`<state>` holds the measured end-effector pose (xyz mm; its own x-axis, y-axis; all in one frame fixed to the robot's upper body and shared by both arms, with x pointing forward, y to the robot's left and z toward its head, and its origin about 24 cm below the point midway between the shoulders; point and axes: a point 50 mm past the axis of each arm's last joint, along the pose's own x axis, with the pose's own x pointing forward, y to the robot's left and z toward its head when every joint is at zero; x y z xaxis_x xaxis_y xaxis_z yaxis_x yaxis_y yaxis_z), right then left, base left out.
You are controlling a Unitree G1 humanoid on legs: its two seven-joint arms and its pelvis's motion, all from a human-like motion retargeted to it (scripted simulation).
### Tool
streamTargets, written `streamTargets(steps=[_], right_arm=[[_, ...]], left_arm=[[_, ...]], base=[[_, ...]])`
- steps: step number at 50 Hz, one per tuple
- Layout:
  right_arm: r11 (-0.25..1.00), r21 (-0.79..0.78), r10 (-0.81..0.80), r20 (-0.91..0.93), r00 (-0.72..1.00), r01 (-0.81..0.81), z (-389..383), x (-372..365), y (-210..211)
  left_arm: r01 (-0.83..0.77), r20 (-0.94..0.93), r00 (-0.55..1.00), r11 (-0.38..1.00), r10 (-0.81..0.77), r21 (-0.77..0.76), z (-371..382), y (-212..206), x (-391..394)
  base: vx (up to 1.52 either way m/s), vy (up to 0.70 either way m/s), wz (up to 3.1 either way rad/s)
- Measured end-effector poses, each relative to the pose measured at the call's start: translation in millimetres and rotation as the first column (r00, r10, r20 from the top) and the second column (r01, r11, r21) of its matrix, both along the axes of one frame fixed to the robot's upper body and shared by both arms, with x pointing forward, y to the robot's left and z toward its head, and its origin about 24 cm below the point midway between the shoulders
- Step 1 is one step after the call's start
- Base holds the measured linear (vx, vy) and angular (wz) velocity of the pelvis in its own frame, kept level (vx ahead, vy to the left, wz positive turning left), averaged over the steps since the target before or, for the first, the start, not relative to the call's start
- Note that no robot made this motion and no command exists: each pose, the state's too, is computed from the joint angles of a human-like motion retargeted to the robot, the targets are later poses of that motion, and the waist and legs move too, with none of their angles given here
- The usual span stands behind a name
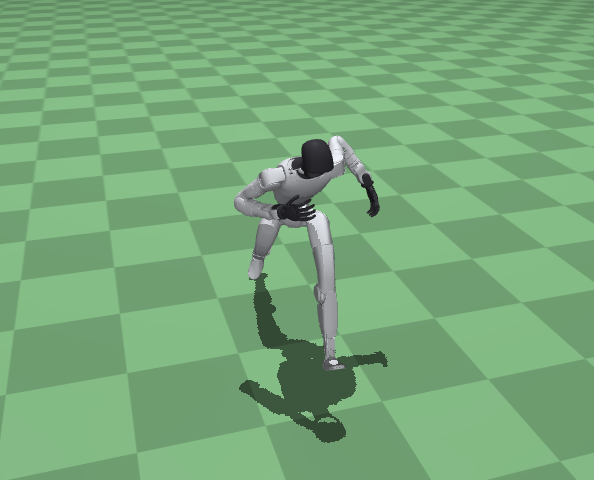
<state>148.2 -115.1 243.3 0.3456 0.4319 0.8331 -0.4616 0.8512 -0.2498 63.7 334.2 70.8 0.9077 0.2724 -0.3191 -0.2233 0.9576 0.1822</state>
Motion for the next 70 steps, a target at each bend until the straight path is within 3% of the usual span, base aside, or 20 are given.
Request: streamTargets(steps=[3, 5, 7, 10, 12, 15, 18, 21, 25, 30, 32, 35, 39, 43, 50, 53, 56, 60, 65, 70], right_arm=[[0.974, 0.015, 0.215, -0.362, 0.907, -0.225, -45.9, 0.9, 10.8], [0.98, -0.026, 0.154, -0.526, 0.837, -0.196, -81.0, 14.8, 22.7], [0.996, -0.092, -0.054, -0.523, 0.85, 0.007, -96.9, 40.2, 33.5], [0.957, -0.042, -0.277, -0.446, 0.851, 0.289, -85.1, 77.9, 30.0], [0.912, 0.023, -0.365, -0.408, 0.837, 0.409, -71.2, 88.3, 8.4], [0.838, 0.077, -0.473, -0.393, 0.789, 0.541, -69.7, 84.6, -20.3], [0.809, -0.003, -0.519, -0.471, 0.713, 0.588, -94.7, 80.5, -40.6], [0.798, -0.184, -0.562, -0.569, 0.6, 0.574, -130.5, 76.5, -60.8], [0.792, -0.426, -0.61, -0.586, 0.533, 0.438, -161.2, 71.0, -76.6], [0.78, -0.525, -0.619, -0.565, 0.546, 0.342, -160.6, 98.2, -86.1], [0.7, -0.555, -0.71, -0.479, 0.515, 0.448, -157.4, 122.6, -79.8], [0.656, -0.34, -0.743, -0.447, 0.498, 0.674, -129.7, 135.1, -62.1], [0.871, -0.111, -0.474, -0.449, 0.757, 0.48, -95.5, 109.0, -26.2], [0.934, -0.248, -0.344, -0.416, 0.842, 0.259, -103.6, 85.4, -4.6], [0.937, -0.348, -0.264, -0.676, 0.688, 0.018, -162.2, 71.9, -4.4], [0.936, -0.352, -0.28, -0.702, 0.655, 0.023, -167.5, 83.6, -1.6], [0.941, -0.255, -0.337, -0.76, 0.556, 0.222, -178.2, 95.0, -2.6], [0.908, -0.138, -0.34, -0.795, 0.503, 0.395, -178.2, 79.6, -22.7], [0.954, -0.156, -0.27, -0.818, 0.508, 0.256, -167.0, 27.4, -63.0], [0.95, -0.281, -0.313, -0.82, 0.48, 0.138, -161.7, 8.0, -83.2]], left_arm=[[0.132, 0.052, 0.991, 0.973, -0.124, -0.192, -16.7, -13.7, 23.1], [0.168, 0.117, 0.982, 0.968, -0.147, -0.188, -27.0, -20.6, 67.7], [0.076, 0.175, 0.981, 0.995, -0.087, 0.069, -13.8, -13.7, 137.1], [-0.138, 0.304, 0.952, 0.827, -0.041, 0.545, 65.8, -8.5, 235.8], [-0.245, 0.561, 0.825, 0.852, -0.068, 0.463, 146.6, -42.1, 278.7], [-0.091, 0.868, 0.483, 0.979, -0.115, 0.18, 265.1, -111.2, 286.3], [0.029, 0.968, 0.145, 0.979, -0.205, 0.203, 332.4, -172.8, 255.3], [0.087, 0.954, -0.089, 0.951, -0.288, 0.295, 337.0, -209.6, 220.1], [0.35, 0.934, -0.191, 0.868, -0.302, 0.352, 280.4, -220.2, 180.8], [0.577, 0.851, -0.132, 0.658, -0.508, 0.483, 221.2, -254.9, 165.2], [0.608, 0.807, -0.008, 0.638, -0.591, 0.473, 192.1, -258.4, 178.7], [0.527, 0.717, 0.231, 0.704, -0.657, 0.475, 148.5, -245.3, 200.4], [0.489, 0.615, 0.296, 0.669, -0.731, 0.559, 117.1, -223.0, 186.3], [0.602, 0.581, 0.426, 0.697, -0.693, 0.391, 84.4, -197.2, 174.6], [0.711, 0.46, 0.593, 0.698, -0.661, 0.087, 52.3, -165.3, 157.6], [0.652, 0.448, 0.691, 0.756, -0.567, -0.05, 35.6, -150.5, 158.8], [0.507, 0.412, 0.77, 0.859, -0.487, 0.067, 24.9, -139.4, 184.6], [0.407, 0.635, 0.683, 0.91, -0.36, 0.079, 66.5, -167.7, 214.1], [0.475, 0.888, 0.399, 0.88, -0.227, 0.012, 140.4, -187.8, 198.4], [0.603, 0.939, 0.312, 0.794, -0.145, -0.077, 155.0, -182.6, 176.5]], base=[[1.81, 1.0, -0.53], [1.56, 0.97, 1.89], [1.36, 0.72, 3.12], [1.25, 0.38, 2.2], [1.22, 0.22, 1.24], [1.34, 0.14, 1.4], [1.56, -0.01, 1.23], [1.81, -0.2, 0.92], [1.91, -0.33, -0.83], [1.69, -0.09, -1.5], [1.29, 0.02, -1.3], [1.0, 0.11, -1.39], [0.84, 0.25, -1.66], [0.79, 0.35, -2.64], [0.67, 0.54, -3.51], [0.27, 0.59, -2.57], [0.07, 0.47, -2.11], [0.07, 0.26, -2.16], [0.15, -0.04, -1.93], [0.26, -0.34, -3.51]])
